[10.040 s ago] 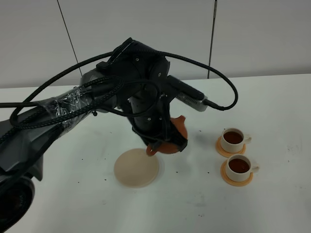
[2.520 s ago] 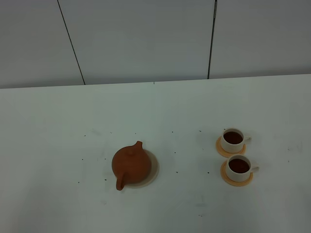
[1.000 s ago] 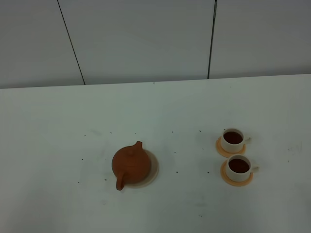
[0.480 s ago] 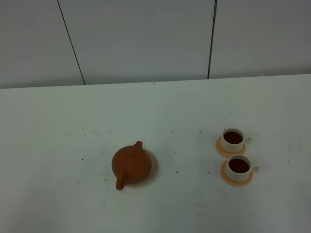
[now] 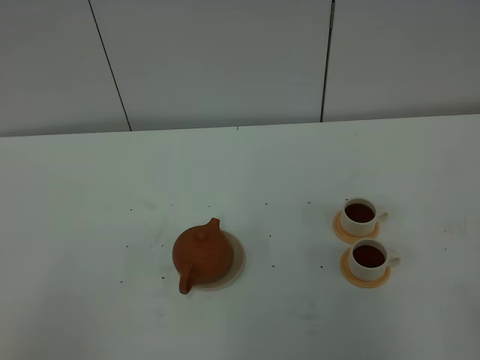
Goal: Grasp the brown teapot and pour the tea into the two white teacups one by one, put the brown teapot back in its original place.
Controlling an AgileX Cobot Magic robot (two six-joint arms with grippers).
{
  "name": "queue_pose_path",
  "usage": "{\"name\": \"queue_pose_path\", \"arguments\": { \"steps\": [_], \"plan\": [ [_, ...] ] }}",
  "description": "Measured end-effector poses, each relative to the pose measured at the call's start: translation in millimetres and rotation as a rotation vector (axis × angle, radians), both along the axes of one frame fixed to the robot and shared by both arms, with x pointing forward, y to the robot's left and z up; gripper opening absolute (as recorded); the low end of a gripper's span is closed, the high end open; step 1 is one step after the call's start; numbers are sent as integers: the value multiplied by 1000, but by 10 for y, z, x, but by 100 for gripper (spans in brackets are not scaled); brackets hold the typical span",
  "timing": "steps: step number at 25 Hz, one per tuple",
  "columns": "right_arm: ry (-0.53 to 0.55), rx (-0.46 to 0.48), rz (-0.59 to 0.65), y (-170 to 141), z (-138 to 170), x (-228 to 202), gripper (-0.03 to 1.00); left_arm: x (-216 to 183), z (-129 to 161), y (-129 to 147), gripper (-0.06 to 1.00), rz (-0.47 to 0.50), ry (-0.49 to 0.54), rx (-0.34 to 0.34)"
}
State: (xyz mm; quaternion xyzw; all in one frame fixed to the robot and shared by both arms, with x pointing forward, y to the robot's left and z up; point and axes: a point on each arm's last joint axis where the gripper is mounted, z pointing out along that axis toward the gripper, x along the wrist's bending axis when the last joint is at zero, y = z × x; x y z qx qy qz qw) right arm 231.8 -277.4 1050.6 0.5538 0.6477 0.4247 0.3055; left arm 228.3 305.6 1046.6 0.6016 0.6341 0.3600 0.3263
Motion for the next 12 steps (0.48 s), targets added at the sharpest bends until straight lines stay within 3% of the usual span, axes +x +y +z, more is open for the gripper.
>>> {"name": "queue_pose_path", "arguments": {
  "steps": [12],
  "plan": [
    [0,0,0,0,0,0,27,0,0,0,55,0,0,0]
  ]
}}
